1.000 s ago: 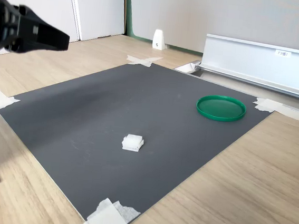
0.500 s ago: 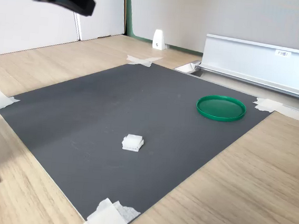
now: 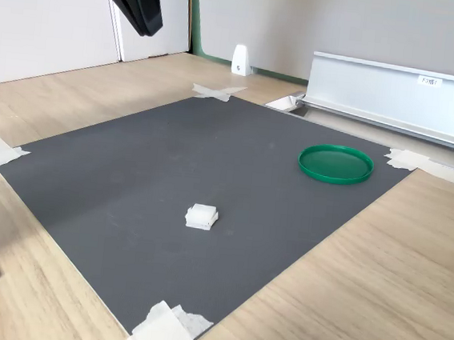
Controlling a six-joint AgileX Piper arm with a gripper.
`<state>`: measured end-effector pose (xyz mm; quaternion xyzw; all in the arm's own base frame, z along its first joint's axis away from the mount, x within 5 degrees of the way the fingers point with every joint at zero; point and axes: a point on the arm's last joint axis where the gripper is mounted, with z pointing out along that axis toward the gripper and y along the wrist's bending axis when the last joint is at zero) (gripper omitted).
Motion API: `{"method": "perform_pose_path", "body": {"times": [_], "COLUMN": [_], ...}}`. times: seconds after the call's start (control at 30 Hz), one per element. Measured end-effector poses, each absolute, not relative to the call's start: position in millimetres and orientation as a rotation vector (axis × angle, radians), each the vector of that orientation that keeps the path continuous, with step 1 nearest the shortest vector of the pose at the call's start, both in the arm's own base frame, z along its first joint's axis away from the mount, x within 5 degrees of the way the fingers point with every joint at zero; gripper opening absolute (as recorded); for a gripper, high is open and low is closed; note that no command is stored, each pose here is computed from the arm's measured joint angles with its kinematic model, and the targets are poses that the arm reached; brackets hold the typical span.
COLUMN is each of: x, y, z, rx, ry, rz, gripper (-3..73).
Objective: Grasp a white terminal and put it on the green lid.
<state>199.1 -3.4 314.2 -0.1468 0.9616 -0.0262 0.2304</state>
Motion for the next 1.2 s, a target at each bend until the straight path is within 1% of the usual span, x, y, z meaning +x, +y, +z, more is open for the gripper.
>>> {"method": "perform_pose_path", "body": {"times": [0.1,0.23,0.5,0.6,0.67,0.73,0.83,0.93,1.0,1.07,1.2], "x": [201.3,198.6,176.9,168.1,163.4,160.2,156.9,156.6,157.4,157.7,160.6], "y": [-9.3,-32.6,-76.9,-90.7,-97.9,-103.1,-108.3,-109.2,-110.1,-111.5,-115.7], "z": [308.1,306.5,304.3,304.0,304.2,304.5,304.9,304.7,303.9,303.6,303.7], "rx": [-0.462,-0.491,-0.629,-0.708,-0.793,-0.864,-0.909,-0.934,-0.939,-0.922,-0.791], "ry": [2.701,2.72,2.788,2.783,2.753,2.719,2.691,2.682,2.685,2.697,2.718], "rz": [-0.102,-0.126,-0.15,-0.151,-0.152,-0.155,-0.163,-0.166,-0.163,-0.168,-0.213], "gripper": [-0.8,-0.8,-0.6,2.4,7.6,15.9,32.6,52.8,63.0,69.1,72.1]}}
